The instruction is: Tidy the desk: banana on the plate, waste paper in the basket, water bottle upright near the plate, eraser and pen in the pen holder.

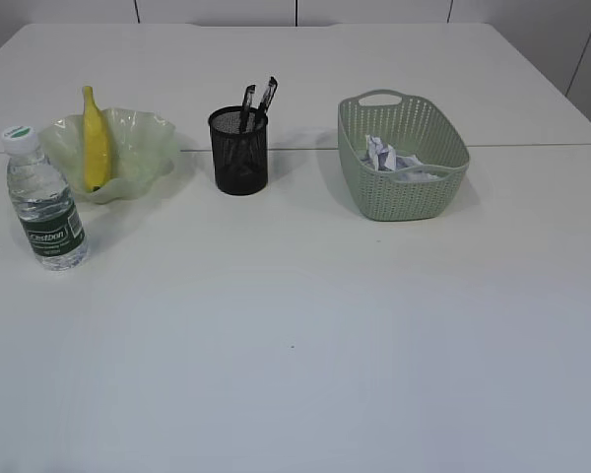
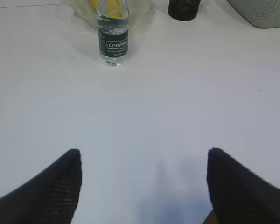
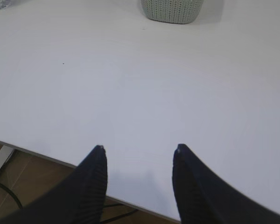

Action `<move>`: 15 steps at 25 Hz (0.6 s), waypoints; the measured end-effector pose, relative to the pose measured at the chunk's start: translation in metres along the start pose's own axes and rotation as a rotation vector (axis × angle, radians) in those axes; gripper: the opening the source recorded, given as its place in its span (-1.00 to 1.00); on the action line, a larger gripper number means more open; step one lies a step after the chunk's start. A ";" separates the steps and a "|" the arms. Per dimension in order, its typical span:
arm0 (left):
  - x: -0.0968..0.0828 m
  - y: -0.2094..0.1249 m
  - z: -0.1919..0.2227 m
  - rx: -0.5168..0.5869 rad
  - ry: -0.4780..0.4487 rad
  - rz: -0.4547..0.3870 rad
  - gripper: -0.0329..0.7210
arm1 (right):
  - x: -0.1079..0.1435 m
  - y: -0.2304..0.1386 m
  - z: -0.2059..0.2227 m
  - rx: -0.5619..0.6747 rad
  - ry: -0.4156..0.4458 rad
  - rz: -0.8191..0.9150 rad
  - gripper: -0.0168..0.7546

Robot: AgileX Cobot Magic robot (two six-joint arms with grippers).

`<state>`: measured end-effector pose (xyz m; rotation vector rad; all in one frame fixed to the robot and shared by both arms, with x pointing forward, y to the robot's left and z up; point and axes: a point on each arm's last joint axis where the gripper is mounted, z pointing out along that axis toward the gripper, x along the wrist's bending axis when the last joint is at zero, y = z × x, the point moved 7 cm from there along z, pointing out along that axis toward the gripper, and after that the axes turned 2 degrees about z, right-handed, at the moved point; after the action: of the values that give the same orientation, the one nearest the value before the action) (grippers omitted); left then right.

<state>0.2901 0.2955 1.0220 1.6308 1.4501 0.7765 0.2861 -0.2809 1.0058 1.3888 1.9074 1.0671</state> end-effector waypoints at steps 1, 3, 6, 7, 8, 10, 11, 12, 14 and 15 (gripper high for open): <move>0.000 0.000 0.000 0.000 0.000 0.000 0.66 | 0.000 0.000 0.000 0.000 0.000 0.000 -0.05; 0.000 0.000 0.000 0.000 0.000 0.001 0.62 | 0.000 0.000 0.000 0.000 0.000 0.000 -0.05; 0.000 0.000 0.000 0.000 0.000 0.001 0.57 | 0.000 0.000 0.000 -0.002 0.000 0.000 -0.05; 0.000 0.000 0.000 0.000 0.000 0.001 0.56 | 0.000 0.000 0.000 -0.002 0.000 0.000 -0.05; 0.000 0.000 0.000 0.000 0.000 0.002 0.56 | 0.000 0.000 0.000 -0.005 0.000 0.000 -0.05; 0.000 0.000 0.000 -0.001 0.001 0.002 0.55 | 0.000 0.000 -0.002 -0.015 0.002 0.001 -0.04; 0.000 0.000 0.000 -0.001 0.005 0.000 0.55 | 0.000 0.000 -0.002 -0.019 -0.003 0.004 -0.04; 0.001 0.000 0.000 -0.001 0.010 -0.003 0.55 | 0.000 0.000 -0.002 -0.018 -0.010 0.008 -0.04; 0.001 0.000 0.000 -0.002 0.021 -0.009 0.55 | -0.002 0.000 -0.002 -0.021 -0.040 0.028 -0.04; 0.002 0.000 0.000 -0.003 0.030 -0.014 0.55 | -0.003 0.001 -0.002 -0.021 -0.059 0.040 -0.04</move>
<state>0.2902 0.2972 1.0220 1.6114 1.4795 0.7973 0.2860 -0.2843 1.0071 1.4367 1.8283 1.0508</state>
